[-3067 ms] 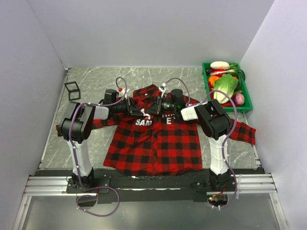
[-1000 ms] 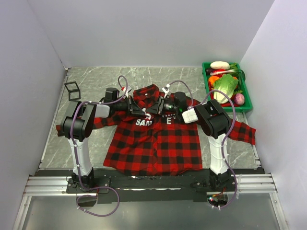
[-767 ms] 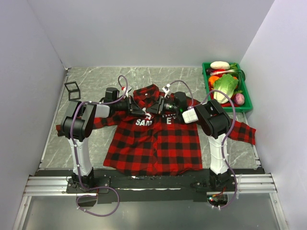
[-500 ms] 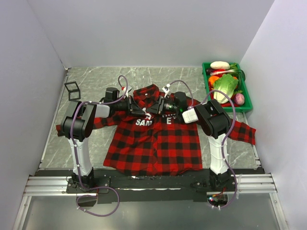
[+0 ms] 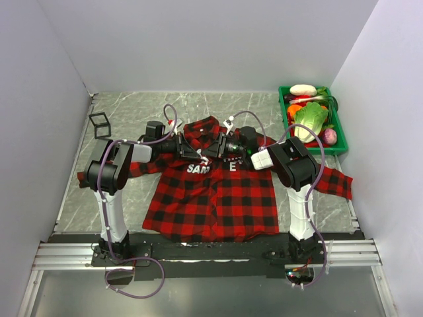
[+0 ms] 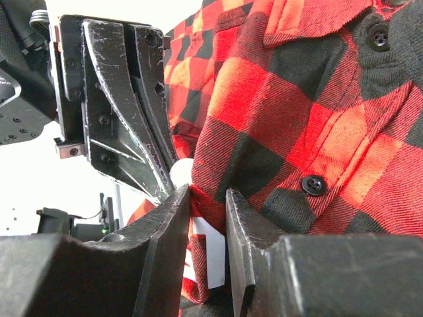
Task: Pin the brooch onto the clothing
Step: Pin the brooch to the clothes.
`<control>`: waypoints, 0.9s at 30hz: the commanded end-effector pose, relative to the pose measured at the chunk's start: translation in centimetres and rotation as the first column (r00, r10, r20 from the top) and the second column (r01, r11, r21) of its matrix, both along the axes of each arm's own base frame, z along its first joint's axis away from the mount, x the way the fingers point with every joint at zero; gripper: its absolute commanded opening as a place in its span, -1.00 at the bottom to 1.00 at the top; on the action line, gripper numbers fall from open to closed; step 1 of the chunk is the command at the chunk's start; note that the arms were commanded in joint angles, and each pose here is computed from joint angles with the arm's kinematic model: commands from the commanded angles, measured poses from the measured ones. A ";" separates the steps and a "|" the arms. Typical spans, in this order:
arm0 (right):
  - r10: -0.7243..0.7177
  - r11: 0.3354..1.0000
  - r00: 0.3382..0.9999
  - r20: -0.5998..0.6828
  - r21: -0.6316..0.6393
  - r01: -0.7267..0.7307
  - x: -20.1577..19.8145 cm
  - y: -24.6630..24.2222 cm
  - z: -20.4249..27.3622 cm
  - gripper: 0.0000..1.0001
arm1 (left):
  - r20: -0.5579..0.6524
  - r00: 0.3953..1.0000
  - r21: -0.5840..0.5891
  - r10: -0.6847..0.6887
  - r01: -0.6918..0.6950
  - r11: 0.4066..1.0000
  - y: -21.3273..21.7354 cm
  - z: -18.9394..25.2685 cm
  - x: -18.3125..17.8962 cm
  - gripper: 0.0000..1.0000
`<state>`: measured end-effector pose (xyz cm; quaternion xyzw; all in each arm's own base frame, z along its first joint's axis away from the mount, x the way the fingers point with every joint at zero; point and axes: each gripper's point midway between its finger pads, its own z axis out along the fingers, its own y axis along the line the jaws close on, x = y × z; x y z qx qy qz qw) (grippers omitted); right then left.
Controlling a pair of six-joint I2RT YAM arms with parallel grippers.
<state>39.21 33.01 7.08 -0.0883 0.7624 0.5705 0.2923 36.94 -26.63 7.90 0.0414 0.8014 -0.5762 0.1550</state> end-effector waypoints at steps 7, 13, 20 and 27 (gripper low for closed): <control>-0.010 1.000 0.998 0.059 -0.009 0.010 -0.2 1.1 1.5 -0.34 | 0.134 0.983 -0.064 -0.127 0.136 0.989 -2.1 3.7 -2.8 -0.98; -0.024 1.000 0.998 0.066 -0.010 0.025 -0.2 0.8 1.7 -0.34 | 0.136 0.985 -0.029 -0.107 0.112 0.993 -1.8 3.5 -2.9 -0.98; -0.042 0.999 0.996 0.080 -0.007 0.043 -0.3 0.3 2.0 -0.34 | 0.138 0.988 0.017 -0.071 0.070 0.997 -1.3 2.8 -2.7 -0.98; -0.045 0.999 0.995 0.093 0.019 0.043 -0.6 0.2 2.8 -0.33 | 0.117 0.992 0.040 -0.044 0.040 0.998 -0.8 2.2 -2.7 -0.98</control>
